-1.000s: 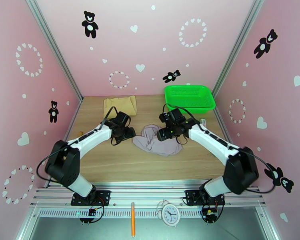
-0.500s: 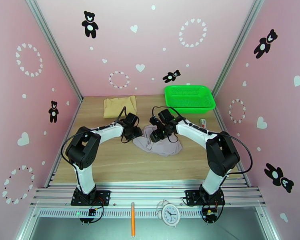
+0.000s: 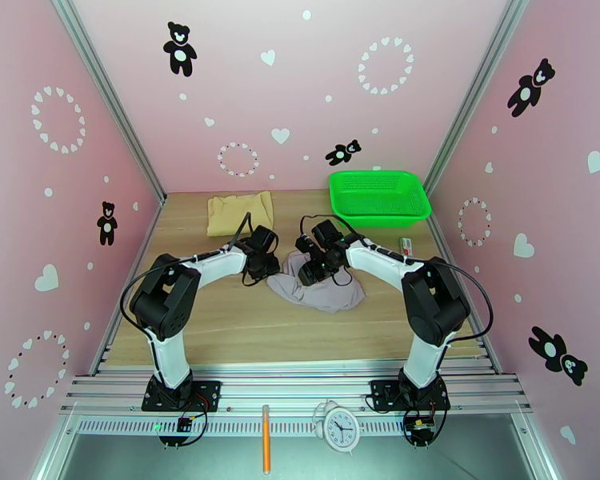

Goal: Fold and stack the mixed laundry pile

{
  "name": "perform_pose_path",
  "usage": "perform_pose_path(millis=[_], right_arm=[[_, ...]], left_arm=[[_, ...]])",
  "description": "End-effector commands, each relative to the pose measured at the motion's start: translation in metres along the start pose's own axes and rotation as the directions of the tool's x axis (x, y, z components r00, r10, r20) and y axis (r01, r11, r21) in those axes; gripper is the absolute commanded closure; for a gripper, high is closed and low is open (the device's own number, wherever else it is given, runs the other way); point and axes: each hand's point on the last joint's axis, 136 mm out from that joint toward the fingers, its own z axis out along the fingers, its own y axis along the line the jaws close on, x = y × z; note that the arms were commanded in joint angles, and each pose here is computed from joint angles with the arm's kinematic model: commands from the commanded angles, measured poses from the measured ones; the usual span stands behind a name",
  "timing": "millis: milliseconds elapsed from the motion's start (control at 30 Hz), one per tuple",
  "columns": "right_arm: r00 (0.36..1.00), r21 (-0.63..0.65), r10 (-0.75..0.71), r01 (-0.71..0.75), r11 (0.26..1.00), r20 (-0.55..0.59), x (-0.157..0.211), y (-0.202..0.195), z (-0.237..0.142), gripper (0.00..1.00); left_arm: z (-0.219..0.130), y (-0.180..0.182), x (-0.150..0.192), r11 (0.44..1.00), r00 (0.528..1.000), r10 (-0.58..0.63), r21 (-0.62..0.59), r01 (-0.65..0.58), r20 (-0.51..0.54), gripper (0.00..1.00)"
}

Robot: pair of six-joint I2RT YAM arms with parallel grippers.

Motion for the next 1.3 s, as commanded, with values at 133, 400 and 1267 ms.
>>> perform_pose_path(millis=[133, 400, 1267], right_arm=[[1.000, 0.016, 0.006, -0.006, 1.000, -0.026, -0.002, -0.004, 0.010, 1.00], [0.987, 0.117, 0.000, -0.019, 0.993, 0.159, -0.035, 0.002, -0.063, 1.00], [0.728, 0.217, -0.020, -0.178, 0.960, 0.685, -0.075, 0.039, -0.310, 1.00]], left_arm=[[-0.020, 0.005, -0.003, 1.000, 0.999, 0.022, -0.018, -0.021, 0.041, 0.92], [-0.089, 0.006, -0.030, 0.993, 0.982, 0.092, -0.094, -0.077, 0.167, 1.00], [-0.368, -0.018, -0.093, 0.979, 0.816, 0.194, -0.060, -0.193, 0.544, 1.00]])
